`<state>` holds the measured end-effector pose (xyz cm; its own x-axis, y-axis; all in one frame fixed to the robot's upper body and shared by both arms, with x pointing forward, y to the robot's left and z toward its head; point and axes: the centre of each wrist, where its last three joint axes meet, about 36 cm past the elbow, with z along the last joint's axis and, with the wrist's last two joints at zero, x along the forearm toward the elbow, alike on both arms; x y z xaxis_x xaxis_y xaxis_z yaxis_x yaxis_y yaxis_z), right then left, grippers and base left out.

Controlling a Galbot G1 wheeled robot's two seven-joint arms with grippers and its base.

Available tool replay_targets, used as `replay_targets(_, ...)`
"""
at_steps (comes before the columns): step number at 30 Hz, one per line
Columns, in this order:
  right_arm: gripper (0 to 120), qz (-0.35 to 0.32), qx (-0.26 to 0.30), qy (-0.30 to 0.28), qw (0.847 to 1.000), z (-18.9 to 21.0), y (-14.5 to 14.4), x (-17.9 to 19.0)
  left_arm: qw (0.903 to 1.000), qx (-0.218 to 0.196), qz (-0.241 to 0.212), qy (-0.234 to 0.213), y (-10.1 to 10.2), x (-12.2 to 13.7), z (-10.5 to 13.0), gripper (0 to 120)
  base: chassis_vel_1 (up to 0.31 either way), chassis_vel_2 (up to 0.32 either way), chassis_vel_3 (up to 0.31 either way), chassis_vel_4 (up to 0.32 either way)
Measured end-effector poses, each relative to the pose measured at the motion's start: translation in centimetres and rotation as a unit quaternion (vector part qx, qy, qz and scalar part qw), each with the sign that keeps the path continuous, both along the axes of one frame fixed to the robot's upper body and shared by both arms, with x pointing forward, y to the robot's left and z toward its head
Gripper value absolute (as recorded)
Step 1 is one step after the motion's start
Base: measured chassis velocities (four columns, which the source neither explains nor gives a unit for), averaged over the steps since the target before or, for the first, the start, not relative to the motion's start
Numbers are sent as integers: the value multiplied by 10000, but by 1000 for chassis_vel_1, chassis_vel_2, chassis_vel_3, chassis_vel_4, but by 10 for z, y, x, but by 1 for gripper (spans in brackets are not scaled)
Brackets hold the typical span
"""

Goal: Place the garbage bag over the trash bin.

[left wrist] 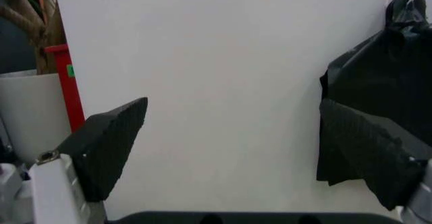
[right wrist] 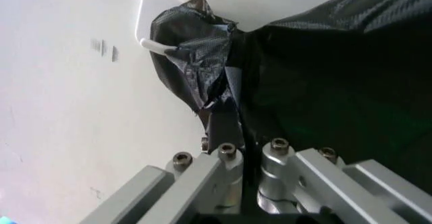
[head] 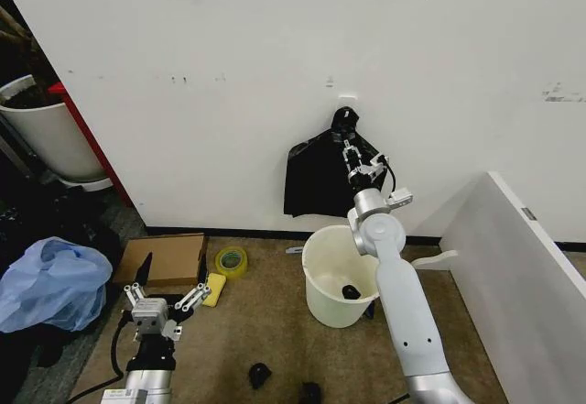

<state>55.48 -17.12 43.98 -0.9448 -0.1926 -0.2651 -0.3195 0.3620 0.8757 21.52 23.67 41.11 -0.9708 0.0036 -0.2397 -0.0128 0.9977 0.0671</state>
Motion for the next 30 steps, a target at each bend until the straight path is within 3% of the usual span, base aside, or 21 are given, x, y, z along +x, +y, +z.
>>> replay_targets(8, 0, -34, -137, 16, 9999, -8, -3, -18, 10000, -5, -35, 78, -5, -2, -8, 100, 0, 0, 0, 0)
replay_targets(30, 0, 105, -1533, 296, 9877, -68, -2, -173, 10000, 29, -46, 49, -10, 3, -24, 100, 0, 0, 0, 0)
